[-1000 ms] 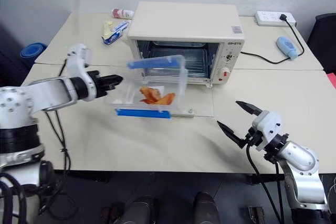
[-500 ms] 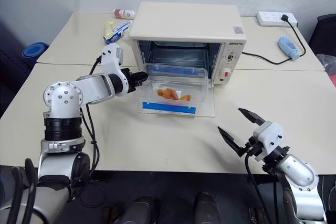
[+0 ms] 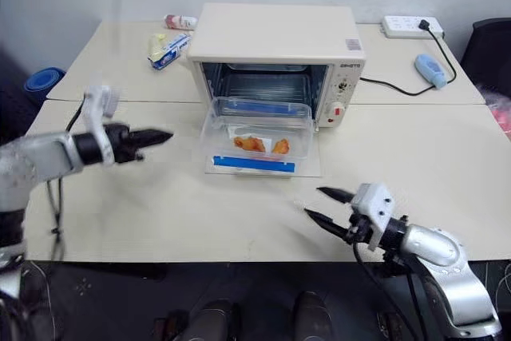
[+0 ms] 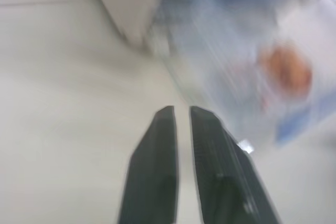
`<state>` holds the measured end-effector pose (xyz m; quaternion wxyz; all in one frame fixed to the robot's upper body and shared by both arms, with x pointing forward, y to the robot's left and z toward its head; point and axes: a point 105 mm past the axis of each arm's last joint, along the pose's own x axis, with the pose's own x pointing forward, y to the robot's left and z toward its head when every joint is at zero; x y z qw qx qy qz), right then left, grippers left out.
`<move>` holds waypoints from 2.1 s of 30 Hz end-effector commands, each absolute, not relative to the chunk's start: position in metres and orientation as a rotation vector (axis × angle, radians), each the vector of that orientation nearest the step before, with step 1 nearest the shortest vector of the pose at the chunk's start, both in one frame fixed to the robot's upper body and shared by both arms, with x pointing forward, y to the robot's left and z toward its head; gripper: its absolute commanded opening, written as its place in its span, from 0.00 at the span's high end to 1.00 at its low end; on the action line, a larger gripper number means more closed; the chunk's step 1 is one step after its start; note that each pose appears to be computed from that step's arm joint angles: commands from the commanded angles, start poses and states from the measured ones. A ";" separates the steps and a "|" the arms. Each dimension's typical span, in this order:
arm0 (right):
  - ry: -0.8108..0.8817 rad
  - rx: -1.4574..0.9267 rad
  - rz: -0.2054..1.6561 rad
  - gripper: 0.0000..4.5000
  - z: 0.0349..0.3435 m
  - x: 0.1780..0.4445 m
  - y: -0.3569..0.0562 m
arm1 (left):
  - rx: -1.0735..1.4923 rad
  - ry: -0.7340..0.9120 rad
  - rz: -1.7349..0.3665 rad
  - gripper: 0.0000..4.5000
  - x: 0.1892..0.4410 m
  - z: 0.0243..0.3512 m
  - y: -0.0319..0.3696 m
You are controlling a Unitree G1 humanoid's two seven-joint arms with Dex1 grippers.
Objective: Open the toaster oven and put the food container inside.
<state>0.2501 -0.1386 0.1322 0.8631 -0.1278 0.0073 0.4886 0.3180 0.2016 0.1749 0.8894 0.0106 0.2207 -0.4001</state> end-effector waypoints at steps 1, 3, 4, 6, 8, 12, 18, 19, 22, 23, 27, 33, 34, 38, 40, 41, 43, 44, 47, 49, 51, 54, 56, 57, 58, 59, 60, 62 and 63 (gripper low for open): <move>0.001 -0.317 1.077 0.75 0.137 0.260 -0.121 | 0.182 0.326 -1.134 1.00 0.299 0.173 0.162; -0.011 -0.329 1.070 0.88 0.138 0.276 -0.115 | 0.184 0.264 -1.173 1.00 0.305 0.167 0.145; -0.024 -0.337 1.063 0.95 0.139 0.284 -0.112 | 0.189 0.239 -1.167 1.00 0.311 0.164 0.138; -0.058 -0.343 1.034 0.99 0.146 0.301 -0.107 | 0.204 0.192 -1.149 1.00 0.323 0.161 0.127; -0.084 -0.338 1.009 0.99 0.153 0.313 -0.104 | 0.214 0.158 -1.116 1.00 0.334 0.161 0.121; -0.128 -0.340 0.929 0.99 0.170 0.343 -0.099 | 0.160 0.059 -0.953 1.00 0.370 0.173 0.113; -0.190 -0.364 0.807 0.99 0.182 0.386 -0.103 | 0.090 -0.055 -0.778 1.00 0.405 0.188 0.108; -0.196 -0.360 0.798 0.99 0.183 0.391 -0.102 | 0.072 -0.068 -0.754 1.00 0.410 0.190 0.106; -0.226 -0.374 0.745 0.99 0.190 0.407 -0.104 | 0.056 -0.100 -0.710 1.00 0.419 0.194 0.099; -0.241 -0.380 0.715 0.99 0.194 0.413 -0.106 | 0.045 -0.111 -0.678 1.00 0.424 0.195 0.099; -0.278 -0.379 0.660 0.99 0.202 0.423 -0.109 | -0.032 -0.149 -0.597 1.00 0.435 0.202 0.099; -0.255 -0.374 0.753 0.99 0.194 0.405 -0.111 | 0.023 -0.121 -0.710 1.00 0.414 0.190 0.102; -0.237 -0.363 0.800 0.99 0.191 0.396 -0.111 | 0.040 -0.112 -0.738 1.00 0.406 0.188 0.106; -0.203 -0.330 0.873 0.99 0.188 0.359 -0.131 | 0.103 -0.128 -0.842 1.00 0.370 0.193 0.138; -0.176 -0.340 0.855 1.00 0.184 0.351 -0.145 | 0.118 -0.246 -0.894 0.87 0.352 0.211 0.148; -0.157 -0.342 0.837 1.00 0.182 0.348 -0.155 | 0.136 -0.287 -0.932 0.81 0.341 0.217 0.153; -0.106 -0.395 0.798 1.00 0.171 0.347 -0.181 | 0.261 -0.254 -1.095 0.68 0.311 0.206 0.163; -0.083 -0.424 0.790 1.00 0.166 0.347 -0.192 | 0.292 -0.197 -1.163 0.61 0.299 0.197 0.170; -0.033 -0.444 0.821 1.00 0.150 0.349 -0.205 | 0.356 -0.065 -1.303 0.40 0.276 0.182 0.189; 0.013 -0.462 0.872 1.00 0.134 0.351 -0.207 | 0.372 0.004 -1.353 0.27 0.271 0.177 0.203; 0.036 -0.468 0.923 1.00 0.122 0.353 -0.204 | 0.363 0.023 -1.361 0.14 0.274 0.180 0.208; 0.017 -0.444 0.969 1.00 0.118 0.357 -0.194 | 0.383 0.000 -1.342 0.01 0.281 0.185 0.210; -0.007 -0.441 0.990 1.00 0.118 0.358 -0.189 | 0.386 -0.007 -1.336 0.01 0.284 0.186 0.209; -0.029 -0.431 1.011 1.00 0.121 0.357 -0.182 | 0.368 -0.027 -1.320 0.01 0.285 0.189 0.209; -0.073 -0.402 1.016 1.00 0.128 0.357 -0.175 | 0.303 -0.027 -1.296 0.01 0.287 0.192 0.210; -0.105 -0.389 1.026 1.00 0.133 0.355 -0.169 | 0.265 -0.027 -1.271 0.01 0.288 0.194 0.212; -0.134 -0.379 1.031 1.00 0.138 0.353 -0.166 | 0.234 -0.034 -1.241 0.01 0.289 0.196 0.215; -0.175 -0.348 1.023 1.00 0.147 0.351 -0.163 | 0.188 -0.046 -1.194 0.01 0.291 0.199 0.219; -0.231 -0.298 0.993 1.00 0.161 0.351 -0.162 | 0.142 -0.065 -1.149 0.01 0.292 0.201 0.223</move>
